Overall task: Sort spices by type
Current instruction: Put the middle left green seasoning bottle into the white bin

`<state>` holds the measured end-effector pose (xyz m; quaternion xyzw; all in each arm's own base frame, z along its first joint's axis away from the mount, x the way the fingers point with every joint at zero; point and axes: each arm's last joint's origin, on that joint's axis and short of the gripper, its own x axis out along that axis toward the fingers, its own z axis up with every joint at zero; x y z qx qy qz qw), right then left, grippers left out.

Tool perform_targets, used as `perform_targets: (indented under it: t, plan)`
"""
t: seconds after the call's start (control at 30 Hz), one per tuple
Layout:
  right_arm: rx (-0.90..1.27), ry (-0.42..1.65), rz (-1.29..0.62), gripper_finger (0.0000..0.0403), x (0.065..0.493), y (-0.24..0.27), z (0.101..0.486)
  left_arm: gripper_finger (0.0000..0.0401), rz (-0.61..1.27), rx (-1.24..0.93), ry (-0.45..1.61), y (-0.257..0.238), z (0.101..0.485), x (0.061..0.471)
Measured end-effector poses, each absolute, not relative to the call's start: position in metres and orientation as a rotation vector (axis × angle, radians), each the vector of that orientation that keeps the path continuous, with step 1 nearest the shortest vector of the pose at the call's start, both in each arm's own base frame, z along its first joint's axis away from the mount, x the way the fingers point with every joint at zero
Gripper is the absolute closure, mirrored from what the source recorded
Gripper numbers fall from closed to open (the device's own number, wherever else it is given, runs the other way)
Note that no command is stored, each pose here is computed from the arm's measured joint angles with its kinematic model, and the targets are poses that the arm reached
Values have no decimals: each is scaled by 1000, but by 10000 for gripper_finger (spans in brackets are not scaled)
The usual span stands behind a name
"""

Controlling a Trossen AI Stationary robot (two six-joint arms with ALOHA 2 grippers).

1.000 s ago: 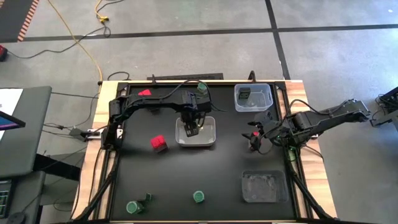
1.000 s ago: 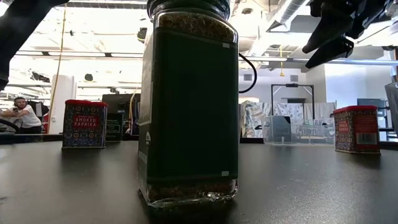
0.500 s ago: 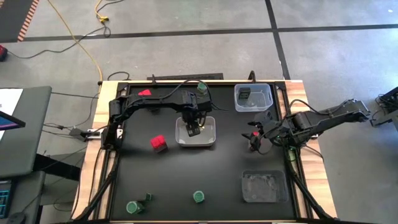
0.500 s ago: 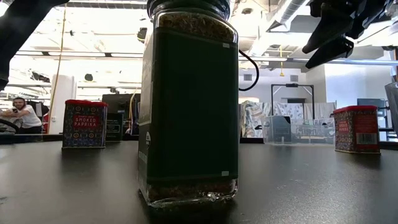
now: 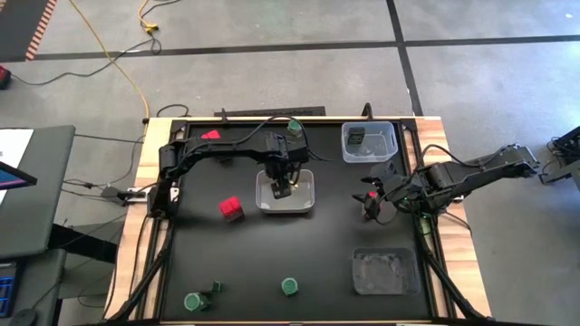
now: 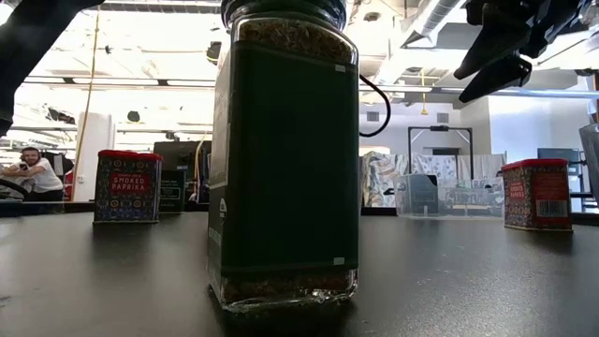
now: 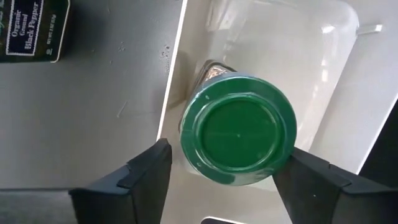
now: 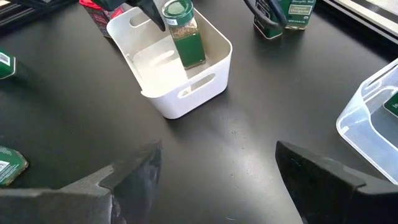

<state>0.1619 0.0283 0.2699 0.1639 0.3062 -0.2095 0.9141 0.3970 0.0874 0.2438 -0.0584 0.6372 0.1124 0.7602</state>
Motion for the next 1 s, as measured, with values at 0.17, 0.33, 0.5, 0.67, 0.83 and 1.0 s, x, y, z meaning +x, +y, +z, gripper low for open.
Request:
perform_targets:
  t: [0.17,0.33,0.5,0.67,0.83,1.0]
  plan:
    - [337,630,-431,62,162,28,270,143,247,-130,1387,87,244,397]
    - [337,631,-431,62,162,28,270,143,233,-113,1390,87,244,397]
    - [337,631,-431,62,162,28,270,143,225,-103,1391,87,244,397]
    - [338,631,-431,62,162,28,270,143,216,-93,1392,87,244,397]
    - [337,631,-431,62,162,28,270,143,209,-84,1393,87,244,397]
    - [337,631,-431,62,162,28,270,143,222,-100,1390,87,244,397]
